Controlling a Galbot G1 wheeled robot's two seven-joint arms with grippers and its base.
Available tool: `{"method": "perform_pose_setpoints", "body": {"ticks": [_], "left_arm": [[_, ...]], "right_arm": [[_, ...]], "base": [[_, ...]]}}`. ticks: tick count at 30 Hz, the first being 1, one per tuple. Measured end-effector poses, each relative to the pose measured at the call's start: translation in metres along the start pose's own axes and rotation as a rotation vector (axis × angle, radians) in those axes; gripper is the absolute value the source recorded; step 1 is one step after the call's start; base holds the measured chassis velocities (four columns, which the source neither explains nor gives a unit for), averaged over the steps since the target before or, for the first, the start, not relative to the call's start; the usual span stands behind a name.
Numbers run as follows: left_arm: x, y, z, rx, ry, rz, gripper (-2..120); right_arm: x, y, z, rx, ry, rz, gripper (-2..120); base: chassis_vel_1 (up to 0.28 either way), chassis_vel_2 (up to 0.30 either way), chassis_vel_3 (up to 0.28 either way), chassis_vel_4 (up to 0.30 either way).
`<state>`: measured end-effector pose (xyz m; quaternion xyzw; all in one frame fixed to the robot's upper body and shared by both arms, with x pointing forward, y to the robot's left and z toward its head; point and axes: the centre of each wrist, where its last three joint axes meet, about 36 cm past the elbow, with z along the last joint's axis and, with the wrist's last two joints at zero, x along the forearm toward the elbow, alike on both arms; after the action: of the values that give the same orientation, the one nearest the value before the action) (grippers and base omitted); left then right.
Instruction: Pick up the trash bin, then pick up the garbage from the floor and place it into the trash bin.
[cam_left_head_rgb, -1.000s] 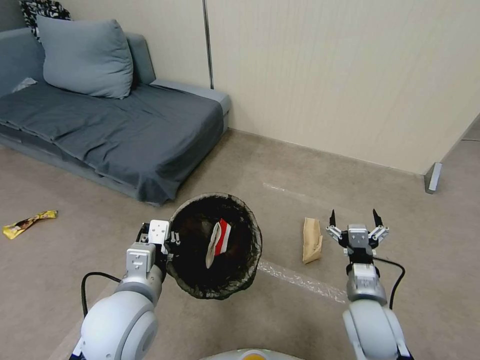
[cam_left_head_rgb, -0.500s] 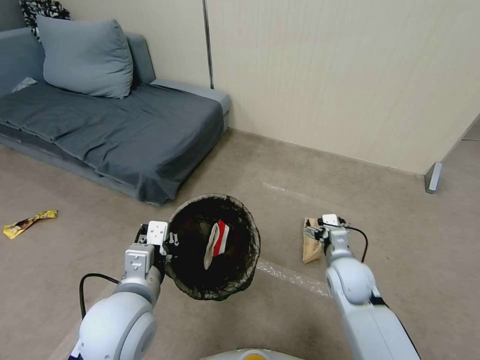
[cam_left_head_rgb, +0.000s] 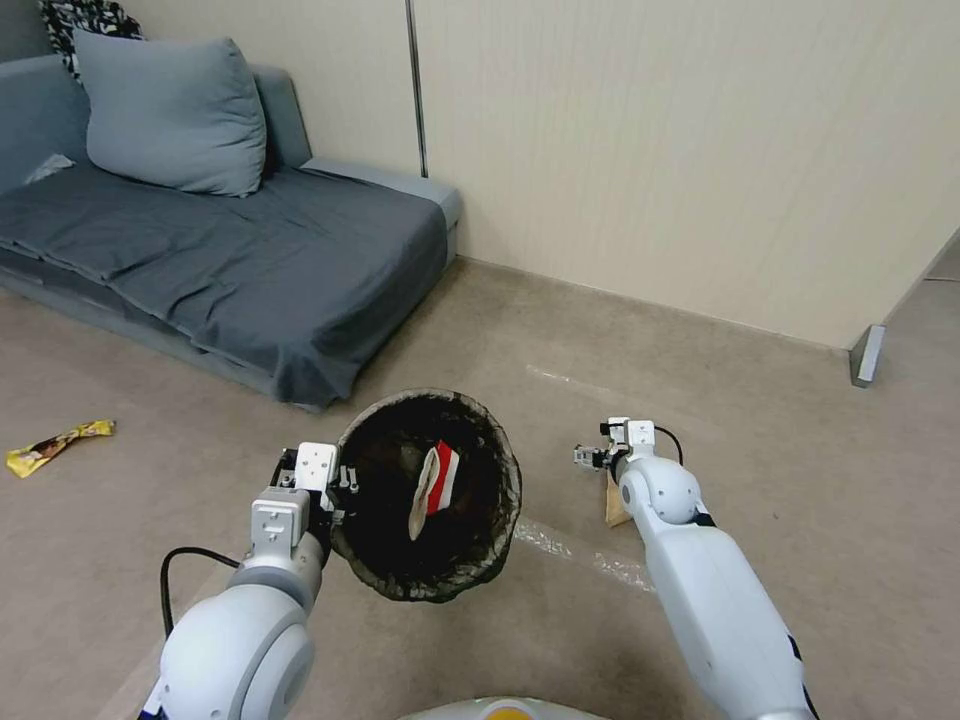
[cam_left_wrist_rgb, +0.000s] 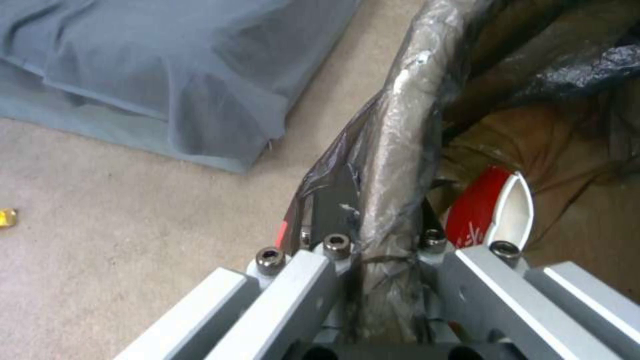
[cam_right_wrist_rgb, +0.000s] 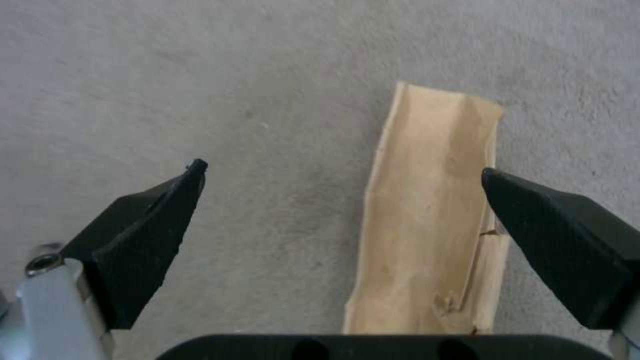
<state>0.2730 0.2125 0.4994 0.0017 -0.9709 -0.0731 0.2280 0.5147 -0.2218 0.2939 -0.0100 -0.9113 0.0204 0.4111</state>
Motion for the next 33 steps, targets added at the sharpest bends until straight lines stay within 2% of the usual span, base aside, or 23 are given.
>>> {"method": "perform_pose_setpoints", "body": {"ticks": [14,20,33], "left_arm": [[-0.001,0.000,0.001,-0.001,0.004,-0.001,0],[-0.002,0.000,0.002,-0.004,0.007,-0.001,0],[-0.001,0.000,0.002,-0.014,0.005,0.000,0]], "right_arm": [[-0.020,-0.018,0.006,0.020,0.033,0.062,100],[-0.027,-0.030,0.020,0.010,0.060,0.076,100],[-0.044,-0.040,0.060,-0.007,0.132,0.088,100]], "base": [[0.000,0.000,0.000,0.000],[0.000,0.000,0.000,0.000],[0.000,0.000,0.000,0.000]]}}
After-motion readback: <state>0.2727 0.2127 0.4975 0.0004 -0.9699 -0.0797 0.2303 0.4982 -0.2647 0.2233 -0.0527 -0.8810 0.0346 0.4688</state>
